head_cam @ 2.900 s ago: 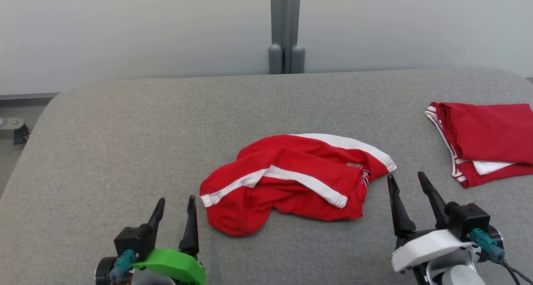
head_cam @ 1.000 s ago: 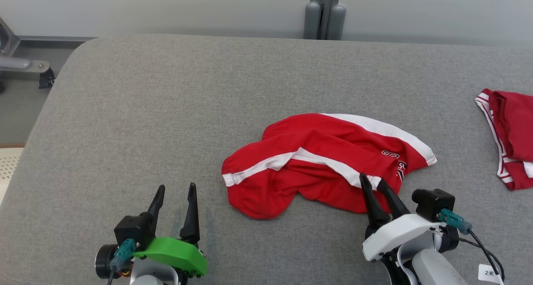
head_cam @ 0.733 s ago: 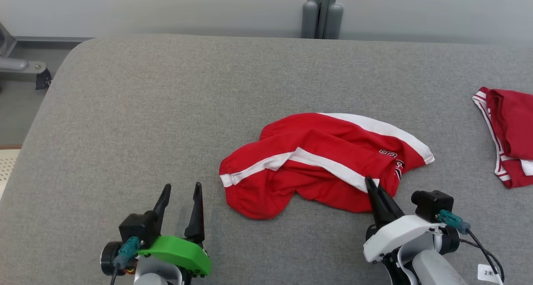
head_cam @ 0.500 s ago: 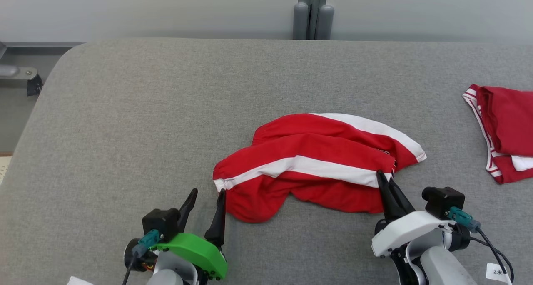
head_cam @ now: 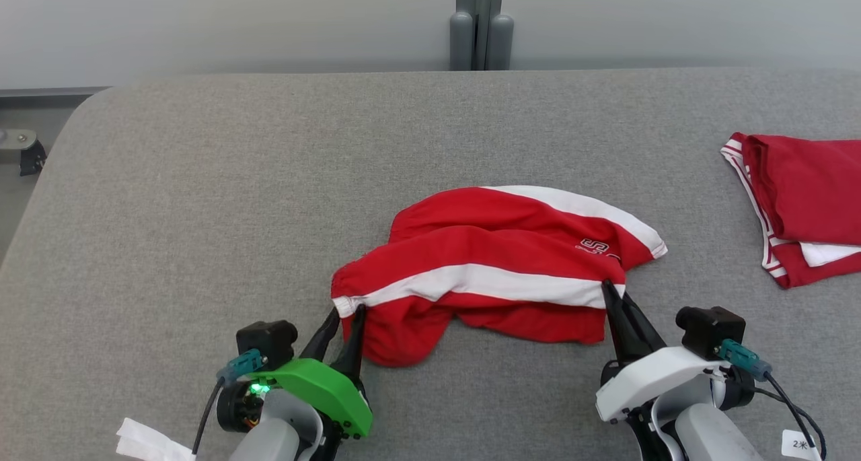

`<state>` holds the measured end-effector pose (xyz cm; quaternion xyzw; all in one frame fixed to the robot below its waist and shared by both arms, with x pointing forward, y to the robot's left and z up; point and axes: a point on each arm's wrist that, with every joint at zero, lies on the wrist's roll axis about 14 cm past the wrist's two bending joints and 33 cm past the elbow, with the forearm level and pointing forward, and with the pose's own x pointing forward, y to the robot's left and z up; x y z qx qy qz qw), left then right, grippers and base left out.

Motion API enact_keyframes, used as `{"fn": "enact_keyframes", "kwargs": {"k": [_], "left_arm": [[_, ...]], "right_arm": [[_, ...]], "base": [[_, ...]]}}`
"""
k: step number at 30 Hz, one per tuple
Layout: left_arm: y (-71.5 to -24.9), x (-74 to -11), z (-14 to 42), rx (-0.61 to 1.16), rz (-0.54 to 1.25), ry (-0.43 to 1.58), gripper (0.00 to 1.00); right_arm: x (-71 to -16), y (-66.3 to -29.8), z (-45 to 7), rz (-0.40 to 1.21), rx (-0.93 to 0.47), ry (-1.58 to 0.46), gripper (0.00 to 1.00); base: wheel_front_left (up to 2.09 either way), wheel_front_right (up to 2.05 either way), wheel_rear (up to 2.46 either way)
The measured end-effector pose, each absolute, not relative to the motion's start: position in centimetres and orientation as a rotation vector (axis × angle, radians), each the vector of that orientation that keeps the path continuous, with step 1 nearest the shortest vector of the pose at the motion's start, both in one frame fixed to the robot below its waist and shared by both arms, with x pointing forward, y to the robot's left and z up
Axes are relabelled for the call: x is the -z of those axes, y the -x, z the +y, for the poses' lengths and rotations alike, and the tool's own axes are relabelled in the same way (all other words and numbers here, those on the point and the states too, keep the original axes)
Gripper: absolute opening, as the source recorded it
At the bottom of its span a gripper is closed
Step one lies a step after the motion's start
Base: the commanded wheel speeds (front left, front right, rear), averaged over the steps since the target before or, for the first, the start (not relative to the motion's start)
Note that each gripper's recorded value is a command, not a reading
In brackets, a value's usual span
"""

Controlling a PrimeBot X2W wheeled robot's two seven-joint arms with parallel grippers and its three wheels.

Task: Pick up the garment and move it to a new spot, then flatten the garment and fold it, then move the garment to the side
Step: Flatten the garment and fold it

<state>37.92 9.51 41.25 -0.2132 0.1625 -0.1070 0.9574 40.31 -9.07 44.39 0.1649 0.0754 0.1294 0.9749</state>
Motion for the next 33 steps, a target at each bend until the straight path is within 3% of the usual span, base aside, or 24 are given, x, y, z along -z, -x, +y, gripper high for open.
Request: {"fn": "enact_keyframes", "kwargs": {"k": [5, 9, 10, 13, 14, 24, 33], "left_arm": [[-37.8, -41.4, 8.8, 0.228, 0.337, 0.492, 0.48], [-37.8, -41.7, 7.9, 0.253, 0.346, 0.518, 0.38], [-37.7, -41.7, 7.6, 0.261, 0.349, 0.517, 0.33], [-37.9, -42.0, 7.2, 0.273, 0.346, 0.528, 0.04], [-37.9, -42.1, 7.0, 0.276, 0.345, 0.533, 0.0], [-39.3, -44.6, 6.9, 0.301, 0.248, 0.528, 0.0], [-40.9, -57.1, 8.9, 0.351, -0.158, 0.567, 0.0]], "right_arm": [[-44.5, -40.1, -9.2, 0.149, -0.259, -0.331, 0.0], [-44.7, -39.9, -9.3, 0.144, -0.258, -0.328, 0.0], [-44.8, -39.9, -9.3, 0.142, -0.258, -0.326, 0.0], [-44.8, -39.7, -9.4, 0.142, -0.255, -0.325, 0.0], [-44.8, -39.7, -9.5, 0.141, -0.254, -0.325, 0.0], [-46.5, -39.8, -10.5, 0.082, -0.234, -0.311, 0.0], [-56.8, -40.4, -13.1, -0.216, -0.216, -0.258, 0.0]], "base": [[0.0, 0.0, 0.0], [0.0, 0.0, 0.0], [0.0, 0.0, 0.0], [0.0, 0.0, 0.0], [0.0, 0.0, 0.0], [0.0, 0.0, 0.0], [0.0, 0.0, 0.0]]}}
